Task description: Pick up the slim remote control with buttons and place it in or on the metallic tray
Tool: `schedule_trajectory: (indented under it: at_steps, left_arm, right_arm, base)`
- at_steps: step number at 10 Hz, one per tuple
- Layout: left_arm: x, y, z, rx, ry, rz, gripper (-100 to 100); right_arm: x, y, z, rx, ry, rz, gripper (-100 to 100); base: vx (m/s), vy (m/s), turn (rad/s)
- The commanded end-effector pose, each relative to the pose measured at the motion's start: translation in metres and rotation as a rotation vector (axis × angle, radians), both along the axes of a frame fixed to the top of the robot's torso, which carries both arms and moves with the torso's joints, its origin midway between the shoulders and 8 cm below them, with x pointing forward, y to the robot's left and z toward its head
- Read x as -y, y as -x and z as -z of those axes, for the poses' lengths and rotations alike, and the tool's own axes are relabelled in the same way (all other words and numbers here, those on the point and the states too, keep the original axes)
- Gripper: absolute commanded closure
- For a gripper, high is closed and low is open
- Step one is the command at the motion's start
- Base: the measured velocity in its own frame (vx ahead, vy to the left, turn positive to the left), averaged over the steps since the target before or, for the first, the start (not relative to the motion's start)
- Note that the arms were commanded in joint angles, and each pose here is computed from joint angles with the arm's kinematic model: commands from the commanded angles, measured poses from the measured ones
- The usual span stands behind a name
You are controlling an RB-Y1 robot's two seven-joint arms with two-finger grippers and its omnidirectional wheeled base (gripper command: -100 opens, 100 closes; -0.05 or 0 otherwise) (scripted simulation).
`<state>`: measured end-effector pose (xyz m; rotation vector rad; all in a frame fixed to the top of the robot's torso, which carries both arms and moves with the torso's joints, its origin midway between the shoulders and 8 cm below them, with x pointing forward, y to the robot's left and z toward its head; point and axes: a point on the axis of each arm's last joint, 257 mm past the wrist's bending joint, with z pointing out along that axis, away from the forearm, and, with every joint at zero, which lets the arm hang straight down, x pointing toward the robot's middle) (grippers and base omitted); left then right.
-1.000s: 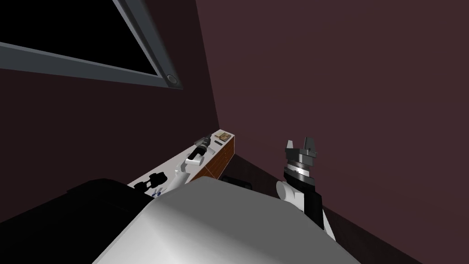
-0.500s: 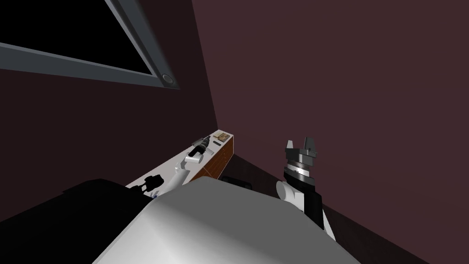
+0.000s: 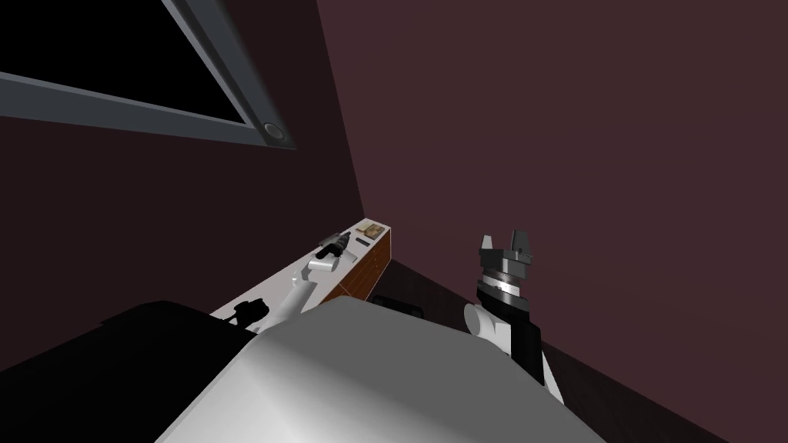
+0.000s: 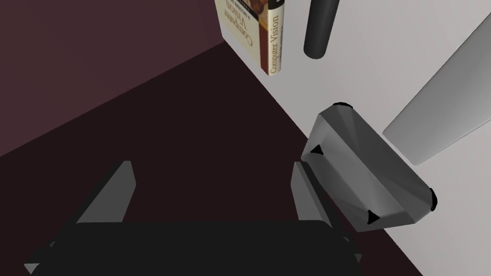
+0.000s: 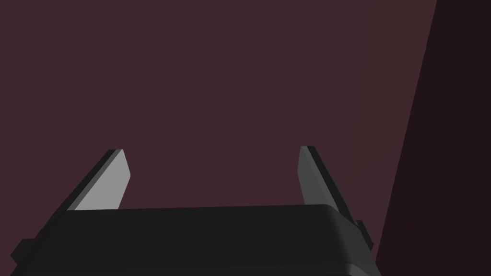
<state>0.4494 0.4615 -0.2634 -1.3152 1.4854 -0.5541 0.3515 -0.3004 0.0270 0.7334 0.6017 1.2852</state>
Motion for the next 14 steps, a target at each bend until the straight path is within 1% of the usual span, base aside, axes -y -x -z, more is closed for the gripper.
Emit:
schedule_trajectory:
  at_steps: [1, 2, 3, 4, 5, 6, 7, 8, 9, 10, 11, 12, 14]
  left_arm:
    - [-0.013, 0.007, 0.020, -0.070, 0.008, -0.022, -100]
    - [-0.013, 0.010, 0.026, -0.095, 0.013, -0.029, -100]
    - [-0.022, 0.015, 0.038, -0.145, 0.020, -0.042, -100]
    - [-0.023, 0.019, 0.044, -0.169, 0.025, -0.048, -100]
    - [-0.030, 0.023, 0.055, -0.212, 0.033, -0.057, -100]
    - [-0.030, 0.027, 0.060, -0.236, 0.038, -0.062, -100]
    - [-0.030, 0.028, 0.062, -0.243, 0.040, -0.064, -100]
    - [-0.036, 0.035, 0.075, -0.294, 0.052, -0.072, -100]
    - [-0.036, 0.039, 0.079, -0.318, 0.058, -0.077, -100]
    - [-0.040, 0.046, 0.091, -0.365, 0.072, -0.082, -100]
    - [-0.040, 0.051, 0.096, -0.391, 0.078, -0.087, -100]
    - [-0.043, 0.057, 0.107, -0.433, 0.092, -0.088, -100]
    - [-0.043, 0.065, 0.113, -0.470, 0.101, -0.095, -100]
  right_arm:
    - [0.000, 0.000, 0.000, 0.000, 0.000, 0.000, 0]
    - [0.000, 0.000, 0.000, 0.000, 0.000, 0.000, 0]
    - [0.000, 0.000, 0.000, 0.000, 0.000, 0.000, 0]
    - [0.000, 0.000, 0.000, 0.000, 0.000, 0.000, 0]
    - [0.000, 0.000, 0.000, 0.000, 0.000, 0.000, 0]
    - [0.000, 0.000, 0.000, 0.000, 0.000, 0.000, 0]
    - [0.000, 0.000, 0.000, 0.000, 0.000, 0.000, 0]
    - [0.000, 0.000, 0.000, 0.000, 0.000, 0.000, 0]
    - [0.000, 0.000, 0.000, 0.000, 0.000, 0.000, 0]
    - [0.000, 0.000, 0.000, 0.000, 0.000, 0.000, 0]
    - [0.000, 0.000, 0.000, 0.000, 0.000, 0.000, 0]
    - [0.000, 0.000, 0.000, 0.000, 0.000, 0.000, 0]
    - [0.000, 0.000, 0.000, 0.000, 0.000, 0.000, 0]
  base:
    - [0.032, 0.001, -0.032]
    - [0.028, 0.005, -0.020]
    - [0.038, 0.010, -0.025]
    - [0.042, 0.008, -0.018]
    - [0.056, 0.013, -0.017]
    - [0.045, 0.009, -0.015]
    - [0.016, 0.004, 0.000]
    - [0.031, 0.013, -0.016]
    - [0.035, 0.014, -0.006]
    - [0.057, 0.020, -0.010]
    - [0.052, 0.020, -0.006]
    - [0.062, 0.024, -0.004]
    - [0.038, 0.013, -0.002]
